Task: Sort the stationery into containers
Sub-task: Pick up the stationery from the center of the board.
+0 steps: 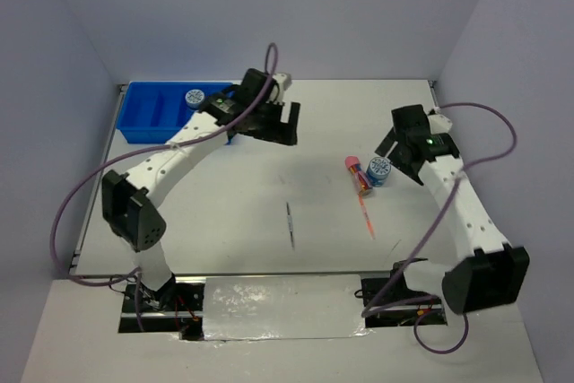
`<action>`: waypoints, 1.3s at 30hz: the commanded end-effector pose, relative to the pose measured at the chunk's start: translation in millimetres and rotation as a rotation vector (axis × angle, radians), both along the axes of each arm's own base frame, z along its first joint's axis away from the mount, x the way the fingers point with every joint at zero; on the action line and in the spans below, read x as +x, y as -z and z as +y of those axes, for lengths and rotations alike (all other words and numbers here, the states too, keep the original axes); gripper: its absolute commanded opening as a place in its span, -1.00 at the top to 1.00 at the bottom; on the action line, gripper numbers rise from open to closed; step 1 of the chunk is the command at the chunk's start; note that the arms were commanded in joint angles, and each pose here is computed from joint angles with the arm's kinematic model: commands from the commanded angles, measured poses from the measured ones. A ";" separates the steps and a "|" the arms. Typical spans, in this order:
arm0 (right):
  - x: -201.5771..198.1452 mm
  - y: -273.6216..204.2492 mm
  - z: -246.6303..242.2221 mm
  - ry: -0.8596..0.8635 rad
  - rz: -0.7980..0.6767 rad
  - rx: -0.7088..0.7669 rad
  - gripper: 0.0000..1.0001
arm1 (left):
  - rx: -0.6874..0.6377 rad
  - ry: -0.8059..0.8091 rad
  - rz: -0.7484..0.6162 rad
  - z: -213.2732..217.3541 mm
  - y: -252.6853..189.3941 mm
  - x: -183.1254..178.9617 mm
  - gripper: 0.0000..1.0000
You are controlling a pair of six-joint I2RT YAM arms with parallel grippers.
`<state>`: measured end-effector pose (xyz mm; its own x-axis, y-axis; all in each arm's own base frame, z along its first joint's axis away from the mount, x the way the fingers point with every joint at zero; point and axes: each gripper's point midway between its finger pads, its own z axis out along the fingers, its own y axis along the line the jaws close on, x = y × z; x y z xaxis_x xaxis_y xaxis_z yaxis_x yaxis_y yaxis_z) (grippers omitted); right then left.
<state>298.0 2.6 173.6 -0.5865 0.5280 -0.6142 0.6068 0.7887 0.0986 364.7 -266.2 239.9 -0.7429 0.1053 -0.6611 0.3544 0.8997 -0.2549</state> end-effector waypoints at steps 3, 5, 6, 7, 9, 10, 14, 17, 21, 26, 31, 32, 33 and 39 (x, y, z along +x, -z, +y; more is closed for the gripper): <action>-69.8 -46.9 -38.3 0.324 -0.194 0.020 -0.99 | -0.117 0.217 -0.057 -114.7 1.0 7.7 -0.99; -79.1 -63.4 -36.1 0.291 -0.269 0.052 -0.99 | -0.150 0.300 -0.117 -155.6 -14.4 4.8 -0.99; -89.1 -77.7 -32.1 0.269 -0.338 0.097 -0.99 | -0.126 0.333 -0.096 -172.1 11.7 9.7 -0.99; -92.8 -86.2 -28.9 0.208 -0.368 0.096 -0.99 | -0.165 0.365 -0.138 -189.3 -3.8 12.4 -0.99; -104.1 -105.3 -24.1 0.169 -0.445 0.139 -0.99 | -0.169 0.429 -0.120 -216.9 22.3 9.9 -0.99; -109.1 -110.4 -21.6 0.145 -0.449 0.145 -0.99 | -0.201 0.467 -0.151 -234.1 18.7 6.4 -0.99; -121.5 -129.3 1.6 -0.013 -0.490 0.218 -0.99 | -0.167 0.497 -0.219 -264.4 48.6 8.0 -0.99; -128.8 -133.8 20.1 -0.126 -0.502 0.274 -0.99 | -0.163 0.484 -0.298 -281.4 55.4 13.0 -0.99; -138.2 -134.2 28.2 -0.195 -0.506 0.287 -0.99 | -0.151 0.470 -0.360 -296.1 66.8 21.3 -0.99; -148.7 -139.6 34.3 -0.228 -0.525 0.318 -0.99 | -0.140 0.476 -0.347 -310.8 103.5 21.9 -0.99; -153.9 -148.5 40.1 -0.274 -0.542 0.331 -0.99 | -0.131 0.479 -0.344 -317.9 129.4 22.0 -0.99; -153.9 -147.7 41.5 -0.285 -0.540 0.331 -0.99 | -0.134 0.482 -0.343 -319.7 132.4 21.2 -0.99; -153.1 -142.2 42.3 -0.289 -0.524 0.331 -0.99 | -0.139 0.476 -0.352 -320.3 132.1 23.9 -0.99; -155.5 -133.2 47.1 -0.317 -0.507 0.344 -0.99 | -0.134 0.473 -0.334 -322.0 149.4 24.3 -0.99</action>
<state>145.2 45.1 307.3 -0.4147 0.6137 -0.6718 0.2055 0.7824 0.5879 380.8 -576.8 76.8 -0.4403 0.3162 -0.8403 0.7770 0.6032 -0.1801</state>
